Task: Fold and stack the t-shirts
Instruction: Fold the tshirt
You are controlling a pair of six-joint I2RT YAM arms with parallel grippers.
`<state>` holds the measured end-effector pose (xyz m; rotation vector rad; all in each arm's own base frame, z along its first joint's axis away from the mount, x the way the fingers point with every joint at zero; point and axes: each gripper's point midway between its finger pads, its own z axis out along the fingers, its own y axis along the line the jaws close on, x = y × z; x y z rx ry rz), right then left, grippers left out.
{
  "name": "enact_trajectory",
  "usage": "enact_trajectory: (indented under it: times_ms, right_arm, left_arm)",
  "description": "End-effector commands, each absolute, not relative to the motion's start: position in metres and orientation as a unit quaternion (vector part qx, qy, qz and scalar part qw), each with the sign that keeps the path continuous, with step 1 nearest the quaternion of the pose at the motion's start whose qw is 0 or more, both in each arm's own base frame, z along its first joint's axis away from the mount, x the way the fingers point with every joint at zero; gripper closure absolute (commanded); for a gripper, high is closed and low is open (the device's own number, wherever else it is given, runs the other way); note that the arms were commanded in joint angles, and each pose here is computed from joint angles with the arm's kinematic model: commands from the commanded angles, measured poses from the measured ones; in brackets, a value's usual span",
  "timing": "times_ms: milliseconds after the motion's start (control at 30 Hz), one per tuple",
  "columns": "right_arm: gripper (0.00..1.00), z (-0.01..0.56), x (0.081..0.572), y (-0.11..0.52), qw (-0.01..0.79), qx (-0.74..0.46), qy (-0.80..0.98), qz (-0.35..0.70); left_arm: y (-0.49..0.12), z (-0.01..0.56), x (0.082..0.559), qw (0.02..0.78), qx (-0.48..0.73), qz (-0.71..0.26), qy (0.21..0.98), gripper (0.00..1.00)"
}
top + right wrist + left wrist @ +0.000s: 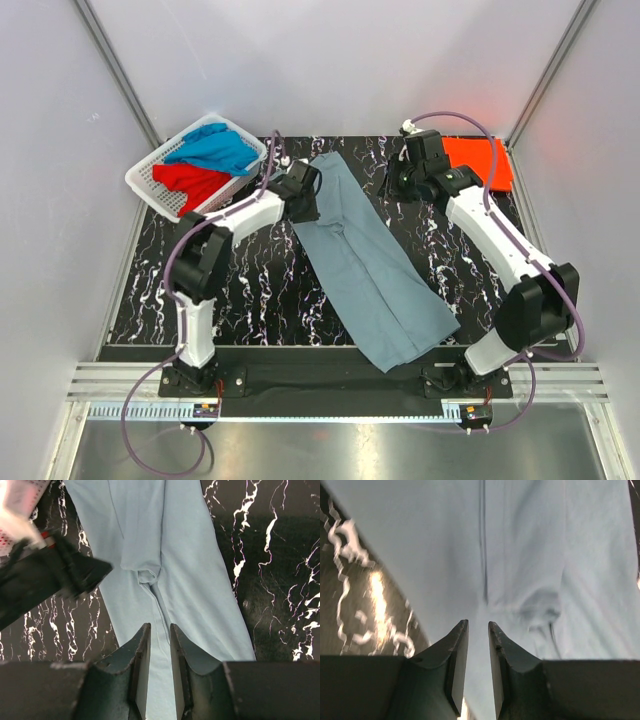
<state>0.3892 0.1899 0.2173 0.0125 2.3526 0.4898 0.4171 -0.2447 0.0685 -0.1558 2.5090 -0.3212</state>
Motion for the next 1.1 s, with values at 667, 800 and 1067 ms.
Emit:
enact_trajectory:
  times_ms: [667,800,1067]
  right_arm:
    - [0.66,0.257,0.355,0.176,0.406,0.057,0.882,0.233]
    - [0.66,0.251,0.361,0.171,0.404,0.05,0.889,0.211]
    - [0.66,0.262,0.355,0.172,0.399,0.046,0.887,0.228]
  left_arm:
    - [-0.316,0.044,0.585,0.323,-0.005,-0.297,0.899,0.65]
    - [-0.325,0.098,0.565,0.333,0.003,-0.365,0.869,0.6]
    - [-0.323,0.181,0.47,0.348,0.04,-0.409,0.843,0.57]
